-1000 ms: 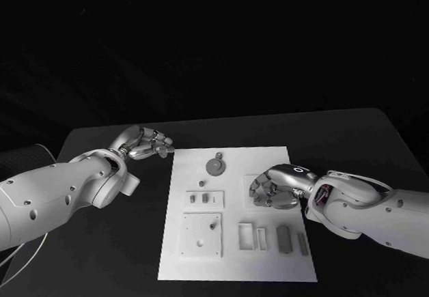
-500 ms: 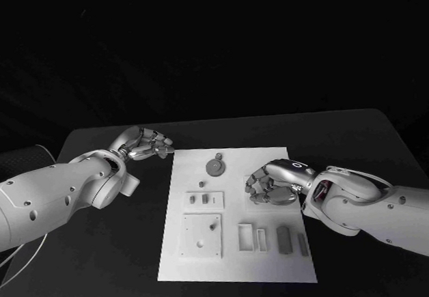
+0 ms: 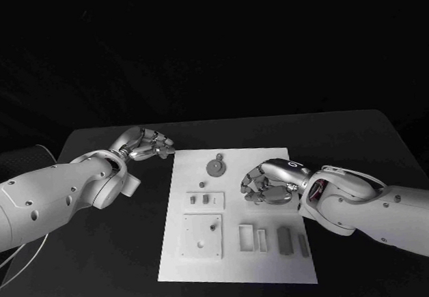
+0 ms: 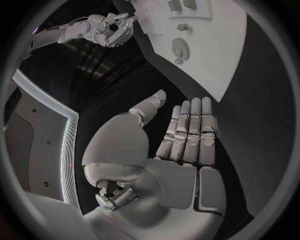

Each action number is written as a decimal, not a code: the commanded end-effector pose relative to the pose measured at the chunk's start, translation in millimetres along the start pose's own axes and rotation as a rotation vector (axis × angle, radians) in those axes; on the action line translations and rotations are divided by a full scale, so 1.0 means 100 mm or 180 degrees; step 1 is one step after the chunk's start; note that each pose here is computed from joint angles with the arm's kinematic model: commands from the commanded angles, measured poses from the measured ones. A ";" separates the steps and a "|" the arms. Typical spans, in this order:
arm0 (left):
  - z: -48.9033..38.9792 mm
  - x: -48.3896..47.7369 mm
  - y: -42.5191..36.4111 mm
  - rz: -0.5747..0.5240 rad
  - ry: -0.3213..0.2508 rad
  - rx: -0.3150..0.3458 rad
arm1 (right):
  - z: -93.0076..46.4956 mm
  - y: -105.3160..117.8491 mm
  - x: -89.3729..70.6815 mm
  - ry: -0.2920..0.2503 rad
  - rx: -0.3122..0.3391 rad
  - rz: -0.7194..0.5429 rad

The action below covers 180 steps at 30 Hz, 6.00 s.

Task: Assemble the parts on the task board

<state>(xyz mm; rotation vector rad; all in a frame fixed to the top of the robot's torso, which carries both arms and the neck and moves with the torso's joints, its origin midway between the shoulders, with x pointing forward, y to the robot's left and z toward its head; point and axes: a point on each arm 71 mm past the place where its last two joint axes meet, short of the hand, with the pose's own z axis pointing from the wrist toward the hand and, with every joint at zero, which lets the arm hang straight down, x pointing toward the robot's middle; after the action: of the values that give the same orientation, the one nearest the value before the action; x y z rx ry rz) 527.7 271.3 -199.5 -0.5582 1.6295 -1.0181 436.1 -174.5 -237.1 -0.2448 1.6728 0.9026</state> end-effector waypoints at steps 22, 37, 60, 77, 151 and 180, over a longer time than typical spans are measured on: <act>0.005 0.012 -0.020 -0.0016 0.0027 0.0043 | 0.06 -0.05 0.03 0.0062 0.0012 0.0081; 0.006 0.012 -0.019 -0.0016 0.0028 0.0041 | 0.05 -0.11 0.00 -0.0067 0.0126 0.0050; 0.015 0.016 -0.022 -0.0013 0.0025 0.0044 | 0.28 -0.25 -0.16 -0.0307 0.0294 0.0043; 0.043 0.061 -0.051 -0.0025 0.0055 0.0063 | 0.79 -0.38 -0.29 -0.0206 0.0363 -0.0290; 0.035 0.062 -0.060 -0.0028 0.0047 0.0048 | 0.97 -0.50 -0.04 0.0315 0.0470 -0.0611; 0.033 0.058 -0.057 -0.0027 0.0042 0.0037 | 0.90 -0.55 0.00 0.0466 0.0495 -0.0591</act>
<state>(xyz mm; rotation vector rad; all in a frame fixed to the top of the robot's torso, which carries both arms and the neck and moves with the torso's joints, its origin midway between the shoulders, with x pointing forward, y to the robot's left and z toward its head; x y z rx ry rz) 528.3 264.3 -199.1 -0.5544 1.6348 -1.0281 539.2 -151.4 -253.4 -0.3268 1.7452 0.6421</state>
